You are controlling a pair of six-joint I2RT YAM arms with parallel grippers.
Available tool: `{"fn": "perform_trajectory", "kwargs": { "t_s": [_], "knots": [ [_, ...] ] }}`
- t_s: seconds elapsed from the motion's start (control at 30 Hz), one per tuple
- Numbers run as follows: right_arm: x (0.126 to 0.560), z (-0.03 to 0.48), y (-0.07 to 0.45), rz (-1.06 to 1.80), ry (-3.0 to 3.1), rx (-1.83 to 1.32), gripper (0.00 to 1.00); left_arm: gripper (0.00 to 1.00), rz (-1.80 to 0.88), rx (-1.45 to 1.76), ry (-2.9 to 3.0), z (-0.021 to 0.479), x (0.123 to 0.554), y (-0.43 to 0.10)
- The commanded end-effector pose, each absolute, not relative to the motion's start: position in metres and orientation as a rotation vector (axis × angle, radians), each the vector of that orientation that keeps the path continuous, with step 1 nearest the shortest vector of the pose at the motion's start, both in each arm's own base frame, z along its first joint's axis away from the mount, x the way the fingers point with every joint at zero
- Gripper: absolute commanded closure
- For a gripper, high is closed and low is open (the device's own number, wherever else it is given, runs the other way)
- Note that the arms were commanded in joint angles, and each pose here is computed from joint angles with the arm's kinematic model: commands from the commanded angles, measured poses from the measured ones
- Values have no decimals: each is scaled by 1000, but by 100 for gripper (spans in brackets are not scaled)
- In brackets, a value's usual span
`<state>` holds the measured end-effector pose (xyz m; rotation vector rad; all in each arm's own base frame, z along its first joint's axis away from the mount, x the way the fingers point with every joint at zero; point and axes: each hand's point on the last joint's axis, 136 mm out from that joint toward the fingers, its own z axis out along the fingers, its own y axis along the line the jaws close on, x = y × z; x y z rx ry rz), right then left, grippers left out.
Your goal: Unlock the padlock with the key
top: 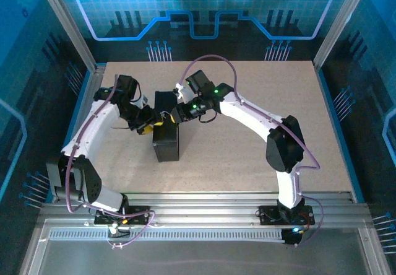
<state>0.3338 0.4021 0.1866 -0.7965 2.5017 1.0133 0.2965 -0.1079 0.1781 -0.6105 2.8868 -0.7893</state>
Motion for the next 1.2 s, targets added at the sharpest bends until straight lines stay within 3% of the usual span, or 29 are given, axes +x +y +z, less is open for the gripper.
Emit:
{"fn": "perform_trajectory", "kwargs": {
  "t_s": [0.0,0.57,1.1,1.17],
  "knots": [
    [333,207,405,971,2433,-809,82,55,-768,-625,2910,176,287,-106],
    [333,244,396,867,2335,-726,98,56,-902,-607,2891,188,283,-123],
    [341,212,386,635,2452,-883,97,56,-990,-585,2872,187,292,-138],
    [341,206,383,604,2471,-913,92,56,-996,-577,2868,188,294,-140]
  ]
}}
